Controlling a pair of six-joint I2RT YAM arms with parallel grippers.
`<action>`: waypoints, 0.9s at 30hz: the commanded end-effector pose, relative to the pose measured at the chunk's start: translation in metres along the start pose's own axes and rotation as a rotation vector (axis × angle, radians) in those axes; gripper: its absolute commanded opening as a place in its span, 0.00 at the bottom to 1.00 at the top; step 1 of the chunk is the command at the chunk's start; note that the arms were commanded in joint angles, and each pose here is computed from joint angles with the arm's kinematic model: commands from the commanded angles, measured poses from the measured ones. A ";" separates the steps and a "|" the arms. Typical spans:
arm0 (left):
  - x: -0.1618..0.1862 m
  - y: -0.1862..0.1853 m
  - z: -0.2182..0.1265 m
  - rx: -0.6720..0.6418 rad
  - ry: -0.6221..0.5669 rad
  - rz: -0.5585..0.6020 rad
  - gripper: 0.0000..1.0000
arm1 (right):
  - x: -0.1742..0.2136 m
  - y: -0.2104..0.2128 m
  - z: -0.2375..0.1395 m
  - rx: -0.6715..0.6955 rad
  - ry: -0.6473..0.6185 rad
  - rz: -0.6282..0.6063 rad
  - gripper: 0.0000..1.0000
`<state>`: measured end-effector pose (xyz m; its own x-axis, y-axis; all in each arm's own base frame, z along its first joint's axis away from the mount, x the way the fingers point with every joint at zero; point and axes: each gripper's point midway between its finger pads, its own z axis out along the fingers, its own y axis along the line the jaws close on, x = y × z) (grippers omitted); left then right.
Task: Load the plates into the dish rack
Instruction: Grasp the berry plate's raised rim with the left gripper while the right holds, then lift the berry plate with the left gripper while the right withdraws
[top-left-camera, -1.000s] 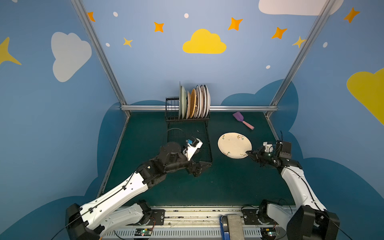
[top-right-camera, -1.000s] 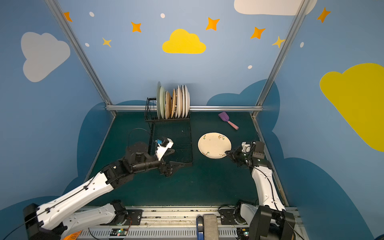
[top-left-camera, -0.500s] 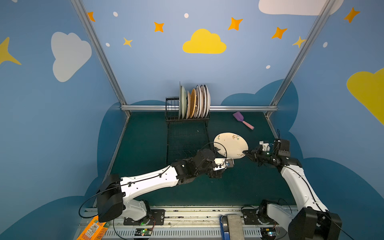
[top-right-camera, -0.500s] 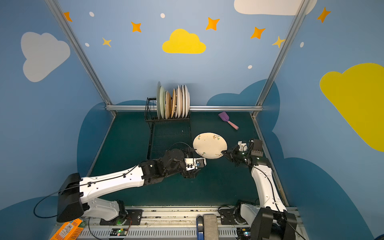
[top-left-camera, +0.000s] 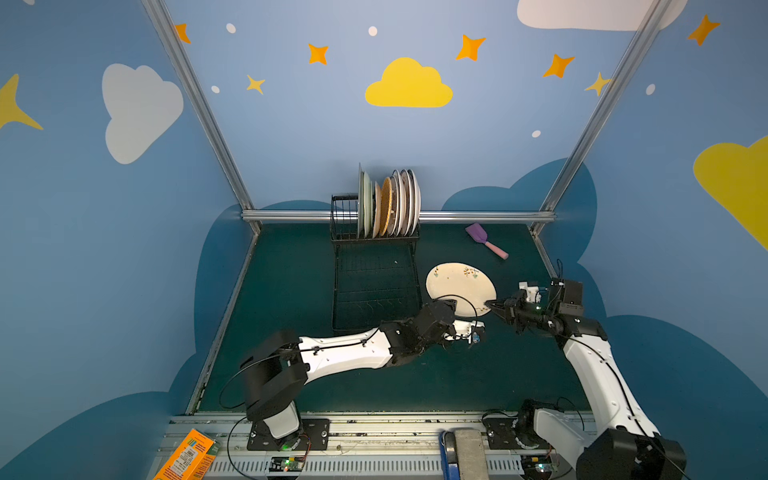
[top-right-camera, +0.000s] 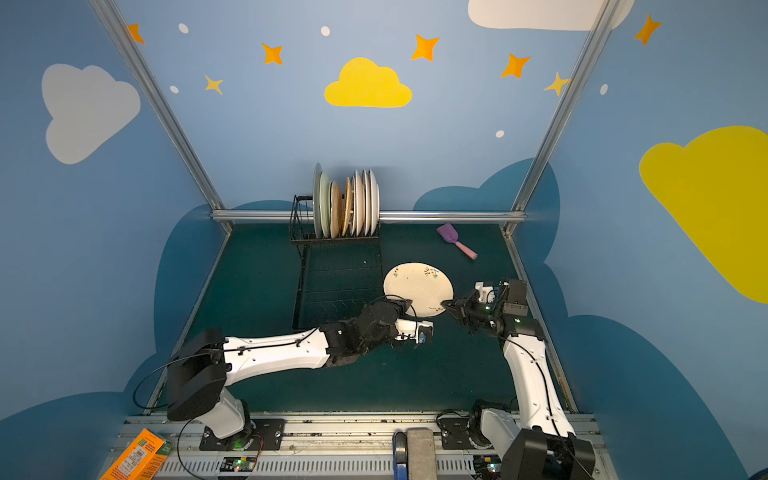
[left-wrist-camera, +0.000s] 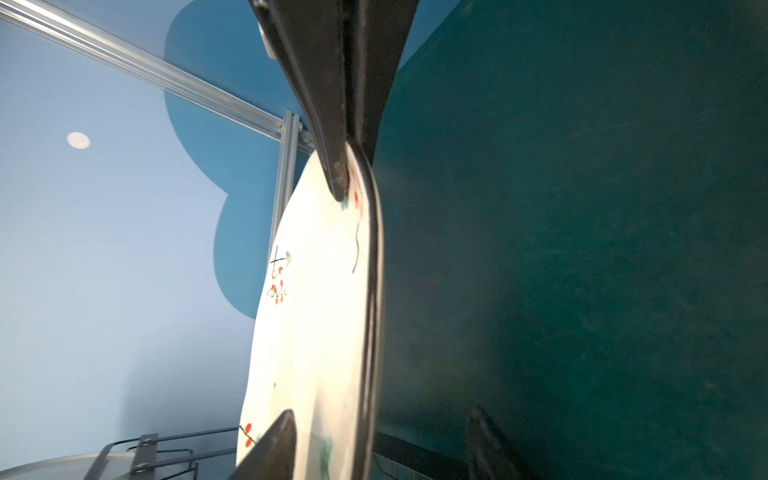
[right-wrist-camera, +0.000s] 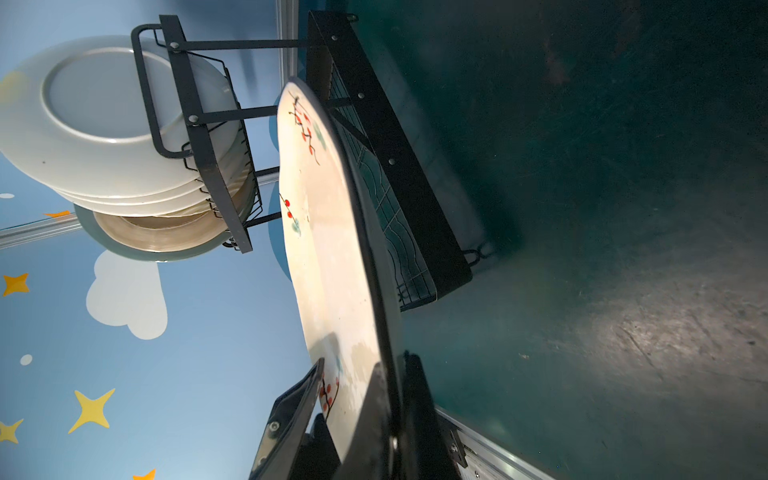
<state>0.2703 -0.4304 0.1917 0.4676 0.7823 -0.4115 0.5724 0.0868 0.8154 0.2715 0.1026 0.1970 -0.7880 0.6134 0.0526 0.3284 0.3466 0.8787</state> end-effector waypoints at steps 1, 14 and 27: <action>-0.005 0.024 0.008 -0.129 0.016 0.034 0.52 | 0.006 0.046 -0.013 -0.134 0.008 -0.134 0.00; -0.017 0.036 0.014 -0.240 0.036 0.105 0.04 | 0.011 0.060 -0.015 -0.152 0.022 -0.187 0.00; -0.018 0.036 -0.044 -0.186 0.032 -0.004 0.04 | -0.002 0.095 -0.027 -0.168 -0.120 -0.424 0.84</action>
<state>0.2661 -0.4245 0.2076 0.4623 0.8373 -0.2921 0.4227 0.0814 0.9026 0.2793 0.1179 0.2513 -0.8213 0.5407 -0.1819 0.0769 0.4209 0.9038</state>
